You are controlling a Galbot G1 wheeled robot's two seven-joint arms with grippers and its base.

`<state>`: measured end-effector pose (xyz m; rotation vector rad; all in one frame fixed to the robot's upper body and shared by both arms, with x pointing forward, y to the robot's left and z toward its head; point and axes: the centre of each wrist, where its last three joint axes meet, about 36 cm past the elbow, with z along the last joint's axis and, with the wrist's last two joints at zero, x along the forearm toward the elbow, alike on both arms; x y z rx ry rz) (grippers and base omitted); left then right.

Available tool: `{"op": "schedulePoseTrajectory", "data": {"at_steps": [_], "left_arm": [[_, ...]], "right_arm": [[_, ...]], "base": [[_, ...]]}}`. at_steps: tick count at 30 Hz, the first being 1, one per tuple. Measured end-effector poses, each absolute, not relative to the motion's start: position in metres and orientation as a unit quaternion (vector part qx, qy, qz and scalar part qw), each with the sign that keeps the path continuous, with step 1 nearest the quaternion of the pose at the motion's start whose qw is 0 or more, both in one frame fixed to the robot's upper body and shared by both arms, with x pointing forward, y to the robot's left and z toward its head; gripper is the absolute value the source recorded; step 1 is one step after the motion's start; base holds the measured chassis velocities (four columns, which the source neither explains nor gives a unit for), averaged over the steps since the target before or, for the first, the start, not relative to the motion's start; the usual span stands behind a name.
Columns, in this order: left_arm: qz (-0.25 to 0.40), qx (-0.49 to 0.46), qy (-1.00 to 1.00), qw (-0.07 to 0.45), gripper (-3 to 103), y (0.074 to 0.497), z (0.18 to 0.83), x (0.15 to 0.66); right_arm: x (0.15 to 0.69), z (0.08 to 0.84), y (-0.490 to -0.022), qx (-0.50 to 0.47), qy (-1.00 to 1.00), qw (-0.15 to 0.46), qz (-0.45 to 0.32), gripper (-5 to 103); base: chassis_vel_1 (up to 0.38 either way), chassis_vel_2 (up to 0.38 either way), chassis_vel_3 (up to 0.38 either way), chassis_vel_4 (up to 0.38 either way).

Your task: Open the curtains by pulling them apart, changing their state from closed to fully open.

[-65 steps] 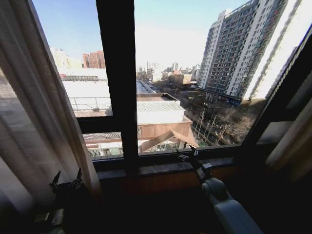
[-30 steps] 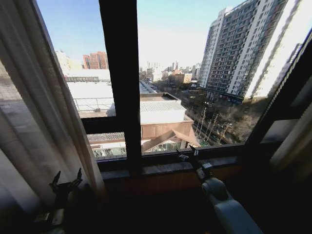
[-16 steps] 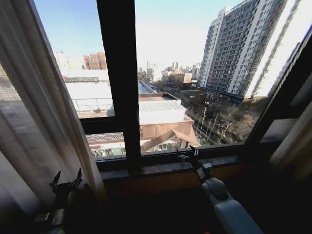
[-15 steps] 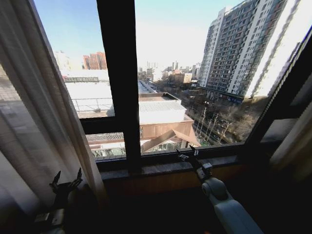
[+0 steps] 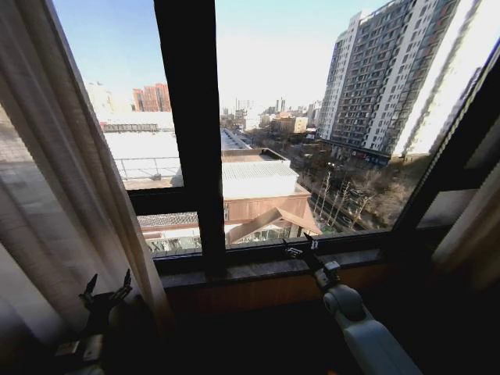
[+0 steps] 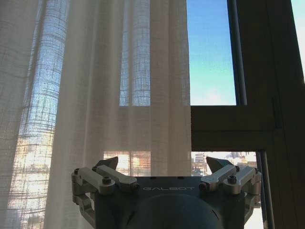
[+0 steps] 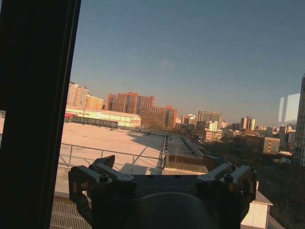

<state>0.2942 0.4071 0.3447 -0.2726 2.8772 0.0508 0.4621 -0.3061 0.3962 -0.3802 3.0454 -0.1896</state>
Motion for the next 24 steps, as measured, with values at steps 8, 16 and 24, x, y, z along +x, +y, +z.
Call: {"op": "schedulePoseTrajectory", "data": {"at_steps": [8,16,24], "left_arm": [[0.017,-0.094,0.988,0.125,100,0.4071,0.3447,0.2942],[0.017,-0.094,0.988,0.125,100,0.4071,0.3447,0.2942],[0.017,-0.094,0.988,0.125,100,0.4071,0.3447,0.2942]], "right_arm": [[0.4621,0.3962,-0.3061,-0.124,0.99,0.033,-0.062,100],[0.4621,0.3962,-0.3061,-0.124,0.99,0.033,-0.062,100],[0.4621,0.3962,-0.3061,-0.124,0.99,0.033,-0.062,100]], "base": [[0.0,0.0,0.0,0.0],[0.0,0.0,0.0,0.0],[0.0,0.0,0.0,0.0]]}}
